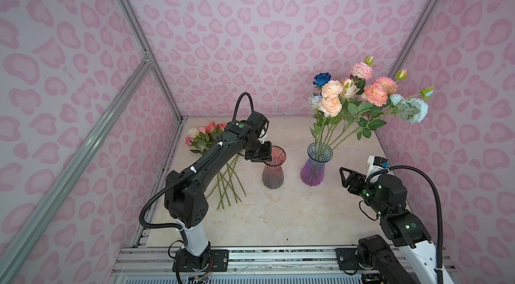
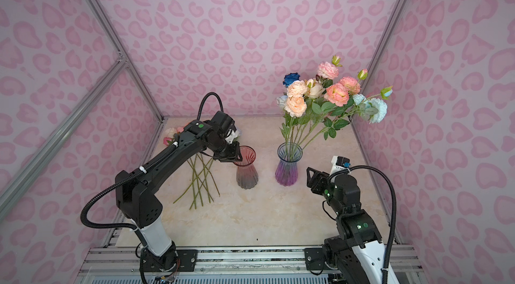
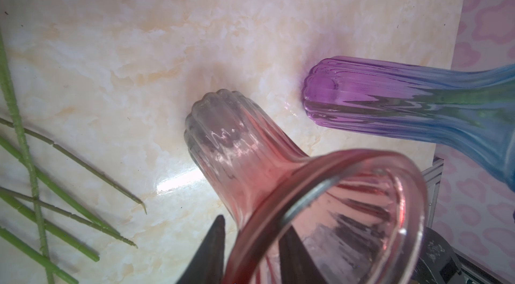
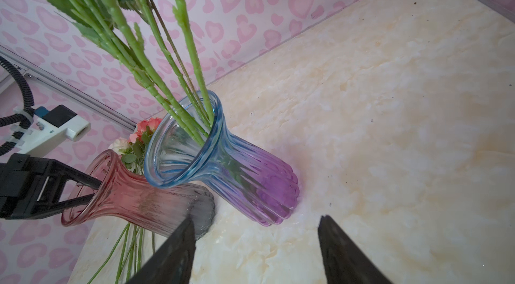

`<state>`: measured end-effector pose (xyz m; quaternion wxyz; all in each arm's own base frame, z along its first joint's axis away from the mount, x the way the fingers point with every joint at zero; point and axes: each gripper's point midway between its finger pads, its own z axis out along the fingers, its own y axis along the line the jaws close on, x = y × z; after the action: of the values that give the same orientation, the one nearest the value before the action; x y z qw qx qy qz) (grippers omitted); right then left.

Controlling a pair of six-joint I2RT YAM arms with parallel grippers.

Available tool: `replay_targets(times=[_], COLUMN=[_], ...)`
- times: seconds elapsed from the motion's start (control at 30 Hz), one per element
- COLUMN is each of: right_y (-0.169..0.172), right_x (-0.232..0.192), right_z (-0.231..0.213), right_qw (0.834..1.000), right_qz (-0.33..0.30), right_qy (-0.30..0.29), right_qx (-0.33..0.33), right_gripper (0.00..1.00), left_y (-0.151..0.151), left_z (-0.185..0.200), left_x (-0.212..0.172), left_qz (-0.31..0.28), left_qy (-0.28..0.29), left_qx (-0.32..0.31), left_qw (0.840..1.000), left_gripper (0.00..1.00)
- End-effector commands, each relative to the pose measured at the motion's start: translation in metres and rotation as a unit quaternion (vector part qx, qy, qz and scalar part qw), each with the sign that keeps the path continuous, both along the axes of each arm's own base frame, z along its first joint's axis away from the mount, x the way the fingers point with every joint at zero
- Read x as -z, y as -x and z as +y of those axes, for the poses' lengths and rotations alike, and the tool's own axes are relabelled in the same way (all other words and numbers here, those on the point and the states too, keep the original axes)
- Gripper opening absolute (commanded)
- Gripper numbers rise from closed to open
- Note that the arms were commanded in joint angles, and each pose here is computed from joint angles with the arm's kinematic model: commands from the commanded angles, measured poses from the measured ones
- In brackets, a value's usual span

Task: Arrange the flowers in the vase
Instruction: 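Release the pink vase and move the left gripper to the rose bunch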

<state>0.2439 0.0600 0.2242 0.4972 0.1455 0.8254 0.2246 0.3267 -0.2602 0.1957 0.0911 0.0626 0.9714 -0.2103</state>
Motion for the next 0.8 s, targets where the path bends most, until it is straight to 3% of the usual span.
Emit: replay_targets(times=[0.0,0.2,0.27,0.37,0.43,0.57,0.77], right_y=[0.000,-0.005,-0.007,-0.009,-0.010,-0.015,-0.027], right_x=[0.001,0.000,0.000,-0.003,-0.005,-0.009,0.006], right_z=[-0.003,0.000,0.001,0.003,0.006,0.014,0.032], right_qw=[1.000,1.000,1.000,1.000,0.999,0.999,0.998], right_qz=[0.005,0.004,0.005,-0.001,-0.005,-0.016,-0.004], right_qy=[0.014,0.022,0.025,0.028,0.029,0.033,0.052], right_qx=[0.003,-0.006,-0.008,-0.014,-0.020,-0.026,-0.043], right_gripper=[0.71,0.71,0.71,0.70,0.68,0.65,0.66], left_y=[-0.008,-0.019,-0.019,-0.019,-0.019,-0.018,-0.043], left_z=[0.000,0.033,0.052,0.103,0.135,0.176,0.170], left_x=[-0.014,-0.080,-0.099,-0.106,-0.085,0.007,0.078], left_qz=[-0.028,-0.131,-0.166,-0.220,-0.224,-0.141,-0.102], left_qy=[0.004,0.006,-0.001,-0.066,-0.108,-0.147,-0.169], left_qx=[0.008,-0.018,-0.035,-0.102,-0.148,-0.205,-0.181], left_qw=[1.000,0.991,0.986,0.968,0.957,0.957,0.963], left_gripper=[0.45,0.62,0.61,0.58,0.55,0.40,0.37])
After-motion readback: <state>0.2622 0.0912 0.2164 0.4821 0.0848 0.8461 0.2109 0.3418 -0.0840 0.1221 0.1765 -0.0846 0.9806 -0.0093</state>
